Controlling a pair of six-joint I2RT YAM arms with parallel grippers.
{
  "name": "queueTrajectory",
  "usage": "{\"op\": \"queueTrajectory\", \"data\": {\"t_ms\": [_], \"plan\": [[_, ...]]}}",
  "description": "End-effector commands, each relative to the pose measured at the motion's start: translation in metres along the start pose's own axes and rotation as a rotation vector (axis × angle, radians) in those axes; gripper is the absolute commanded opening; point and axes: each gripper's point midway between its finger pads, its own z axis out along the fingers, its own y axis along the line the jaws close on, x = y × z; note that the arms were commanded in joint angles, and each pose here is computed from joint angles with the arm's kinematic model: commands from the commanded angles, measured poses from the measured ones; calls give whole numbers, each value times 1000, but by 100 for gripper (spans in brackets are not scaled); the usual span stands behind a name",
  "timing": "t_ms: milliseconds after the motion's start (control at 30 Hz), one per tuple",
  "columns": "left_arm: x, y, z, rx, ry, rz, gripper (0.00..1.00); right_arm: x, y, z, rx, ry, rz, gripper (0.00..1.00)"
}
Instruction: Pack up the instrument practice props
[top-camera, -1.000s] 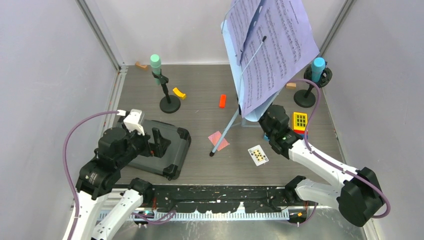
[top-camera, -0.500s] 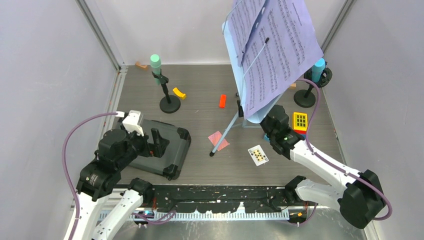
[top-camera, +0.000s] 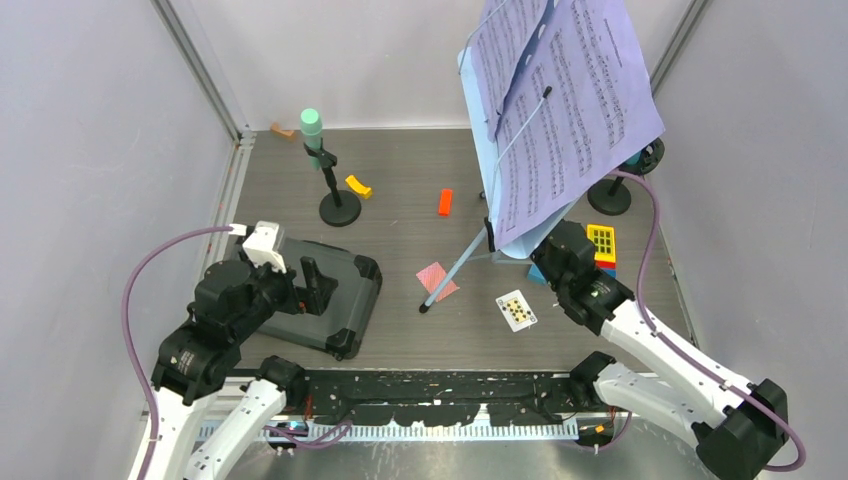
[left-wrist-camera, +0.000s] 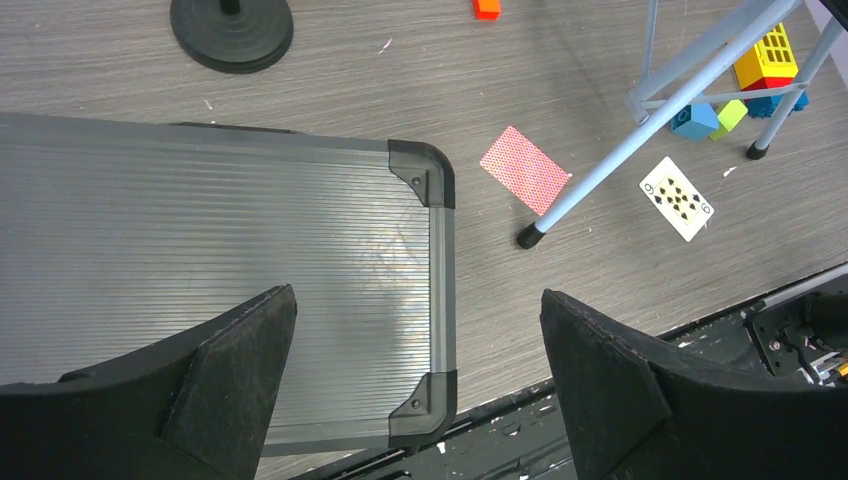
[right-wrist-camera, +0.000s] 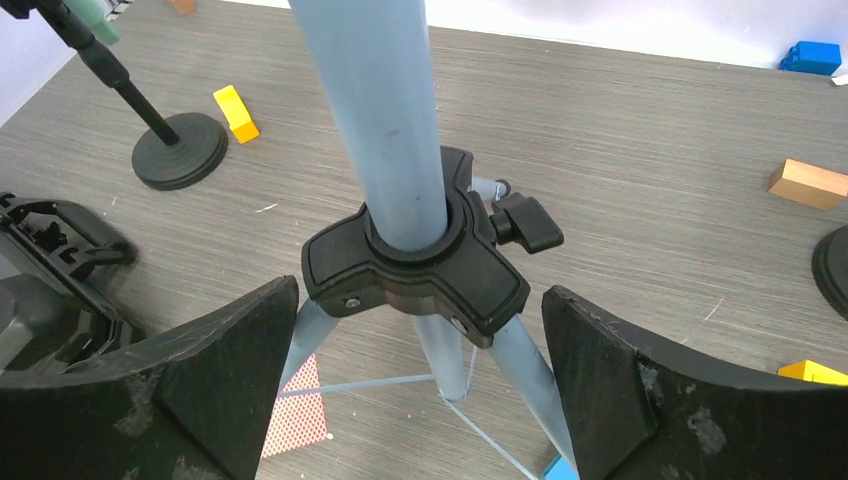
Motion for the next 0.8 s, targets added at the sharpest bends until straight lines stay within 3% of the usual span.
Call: {"op": "queueTrajectory", "data": {"t_ms": [0,333,767], "plan": [[-12,-1,0,2,-59,8,95,14,-9,-11,20,49,-63,97],[-12,-1,0,5,-56,8,95,-18,-26,-44,69,-6,-62,97],[-12,-1,0,6,-58,8,95,-29,7,-68,-57,13,267,98]]}}
